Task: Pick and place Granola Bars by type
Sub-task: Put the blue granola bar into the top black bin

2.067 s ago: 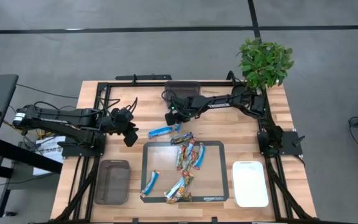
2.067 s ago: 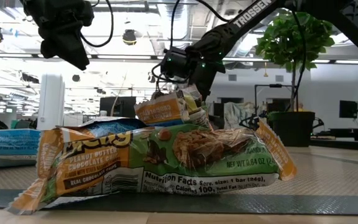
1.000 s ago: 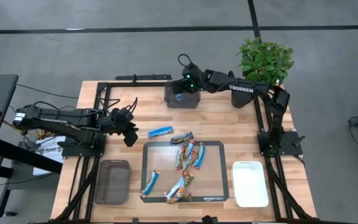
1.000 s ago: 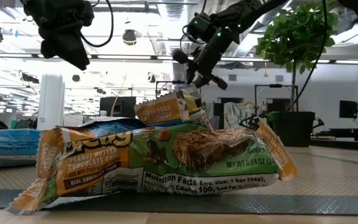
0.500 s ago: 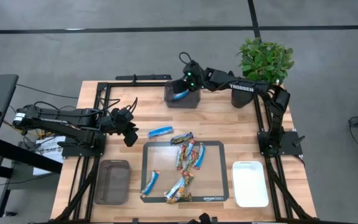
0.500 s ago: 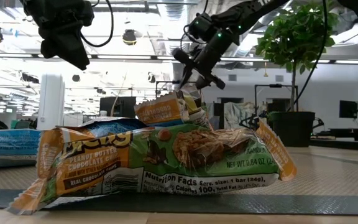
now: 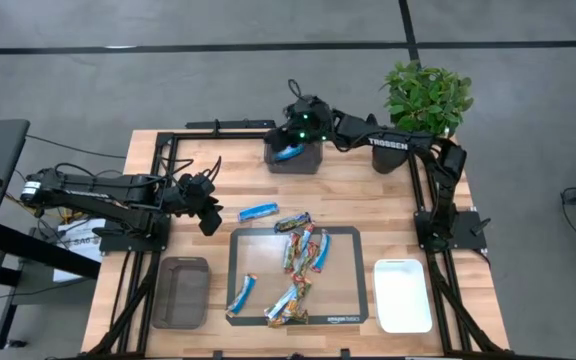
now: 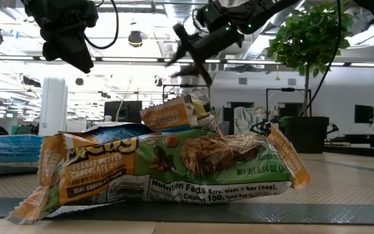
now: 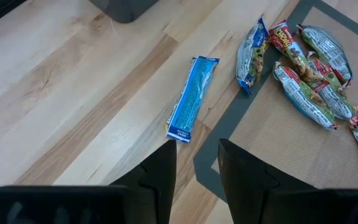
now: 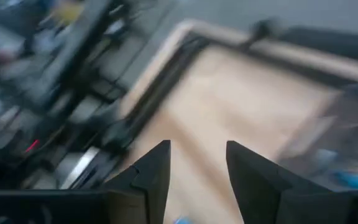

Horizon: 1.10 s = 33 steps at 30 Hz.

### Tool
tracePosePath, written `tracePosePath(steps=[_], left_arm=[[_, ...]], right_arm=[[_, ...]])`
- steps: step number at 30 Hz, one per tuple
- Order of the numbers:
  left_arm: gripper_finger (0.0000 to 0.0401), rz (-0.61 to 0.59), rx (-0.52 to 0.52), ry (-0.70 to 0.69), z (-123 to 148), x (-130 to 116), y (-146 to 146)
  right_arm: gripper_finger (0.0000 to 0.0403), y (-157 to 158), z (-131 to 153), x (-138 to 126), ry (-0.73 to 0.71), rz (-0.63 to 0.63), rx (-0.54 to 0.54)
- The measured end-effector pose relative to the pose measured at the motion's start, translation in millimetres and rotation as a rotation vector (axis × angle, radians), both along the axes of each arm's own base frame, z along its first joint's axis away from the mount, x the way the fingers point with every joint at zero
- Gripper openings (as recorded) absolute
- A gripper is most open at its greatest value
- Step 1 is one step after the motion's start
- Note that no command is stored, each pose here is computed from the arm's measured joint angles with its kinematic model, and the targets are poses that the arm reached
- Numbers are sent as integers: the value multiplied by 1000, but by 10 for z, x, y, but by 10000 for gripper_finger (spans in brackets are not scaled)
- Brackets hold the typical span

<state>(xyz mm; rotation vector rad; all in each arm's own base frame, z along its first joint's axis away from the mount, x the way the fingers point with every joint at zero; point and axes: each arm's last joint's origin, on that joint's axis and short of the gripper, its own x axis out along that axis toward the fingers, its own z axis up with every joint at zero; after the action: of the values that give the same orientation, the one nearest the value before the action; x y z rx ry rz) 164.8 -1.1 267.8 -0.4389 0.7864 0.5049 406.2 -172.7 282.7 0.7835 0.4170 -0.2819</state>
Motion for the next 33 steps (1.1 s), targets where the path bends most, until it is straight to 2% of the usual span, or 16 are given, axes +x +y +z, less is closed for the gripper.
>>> tracePosePath(steps=[3, 9, 13, 16, 19, 23, 25, 33], left_arm=[[110, 0, 0, 0, 0, 0, 0], [110, -2, 1, 1, 0, 0, 0], [110, -2, 1, 1, 0, 0, 0], [110, -12, -4, 1, 0, 2, -3], [110, -85, 15, 0, 9, 18, -12], [110, -184, 34, -28, 37, 54, -29], [110, -187, 38, -39, 46, 63, -30], [110, -113, -26, -72, 53, 72, -32]], right_arm=[[142, 304, -38, 86, 39, 183, -73], [143, 1042, -153, 190, 161, 551, -409], [146, 1317, -240, 157, 324, 621, -622], [144, 1422, -253, 154, 367, 655, -727], [141, 1454, -344, 204, 384, 671, -752], [143, 1387, -619, 264, 471, 685, -708], [145, 1356, -777, 251, 544, 712, -685], [144, 1326, -1056, 549, 586, 760, -735]])
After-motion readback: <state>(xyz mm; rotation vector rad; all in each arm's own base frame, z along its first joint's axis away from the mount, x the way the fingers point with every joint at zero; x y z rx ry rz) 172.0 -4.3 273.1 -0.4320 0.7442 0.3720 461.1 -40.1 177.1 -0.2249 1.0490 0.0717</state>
